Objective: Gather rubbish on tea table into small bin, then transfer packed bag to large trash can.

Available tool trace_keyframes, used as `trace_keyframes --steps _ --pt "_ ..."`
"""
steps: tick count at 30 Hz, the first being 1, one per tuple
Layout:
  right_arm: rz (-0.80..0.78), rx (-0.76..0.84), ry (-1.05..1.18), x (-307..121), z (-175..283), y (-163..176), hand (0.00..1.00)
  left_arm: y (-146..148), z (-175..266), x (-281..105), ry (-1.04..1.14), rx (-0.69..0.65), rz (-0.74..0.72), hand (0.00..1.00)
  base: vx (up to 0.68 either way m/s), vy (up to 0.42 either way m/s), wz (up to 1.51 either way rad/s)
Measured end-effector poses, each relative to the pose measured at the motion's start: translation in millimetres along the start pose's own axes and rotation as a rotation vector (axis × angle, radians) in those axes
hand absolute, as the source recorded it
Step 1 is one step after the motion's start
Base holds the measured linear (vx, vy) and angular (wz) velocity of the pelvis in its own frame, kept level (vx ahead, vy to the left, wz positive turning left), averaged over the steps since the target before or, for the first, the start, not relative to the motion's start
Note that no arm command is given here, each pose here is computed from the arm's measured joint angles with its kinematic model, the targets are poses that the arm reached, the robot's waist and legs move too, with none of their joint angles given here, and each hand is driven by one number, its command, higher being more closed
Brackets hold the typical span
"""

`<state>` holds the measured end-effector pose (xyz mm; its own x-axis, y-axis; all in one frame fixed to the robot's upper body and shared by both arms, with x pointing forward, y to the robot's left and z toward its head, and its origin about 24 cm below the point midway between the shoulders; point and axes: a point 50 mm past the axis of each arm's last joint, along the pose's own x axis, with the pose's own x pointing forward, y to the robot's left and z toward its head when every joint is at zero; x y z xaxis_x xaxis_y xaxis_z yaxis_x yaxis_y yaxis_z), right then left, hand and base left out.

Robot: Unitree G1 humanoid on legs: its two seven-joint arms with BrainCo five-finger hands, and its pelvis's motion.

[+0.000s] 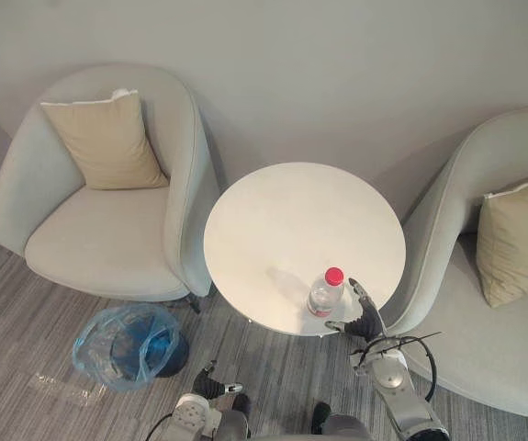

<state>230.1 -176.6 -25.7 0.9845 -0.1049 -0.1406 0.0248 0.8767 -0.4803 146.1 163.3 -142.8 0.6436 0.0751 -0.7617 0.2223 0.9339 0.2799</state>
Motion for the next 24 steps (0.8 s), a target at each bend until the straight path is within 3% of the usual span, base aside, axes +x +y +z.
trace_keyframes --steps 3,4,24 --pt "-0.033 0.040 -0.029 8.4 12.4 3.2 0.00 1.9 5.4 0.7 -0.021 -0.031 0.023 0.00 -0.09 0.003 0.07" --pt "-0.041 0.059 -0.033 9.6 15.6 6.0 1.00 2.4 7.4 0.9 -0.027 -0.045 0.026 0.00 -0.10 -0.010 0.03" --pt "-0.029 0.140 -0.029 8.7 25.3 17.9 1.00 4.7 17.5 1.7 -0.064 -0.088 0.040 0.00 0.02 -0.011 0.07"
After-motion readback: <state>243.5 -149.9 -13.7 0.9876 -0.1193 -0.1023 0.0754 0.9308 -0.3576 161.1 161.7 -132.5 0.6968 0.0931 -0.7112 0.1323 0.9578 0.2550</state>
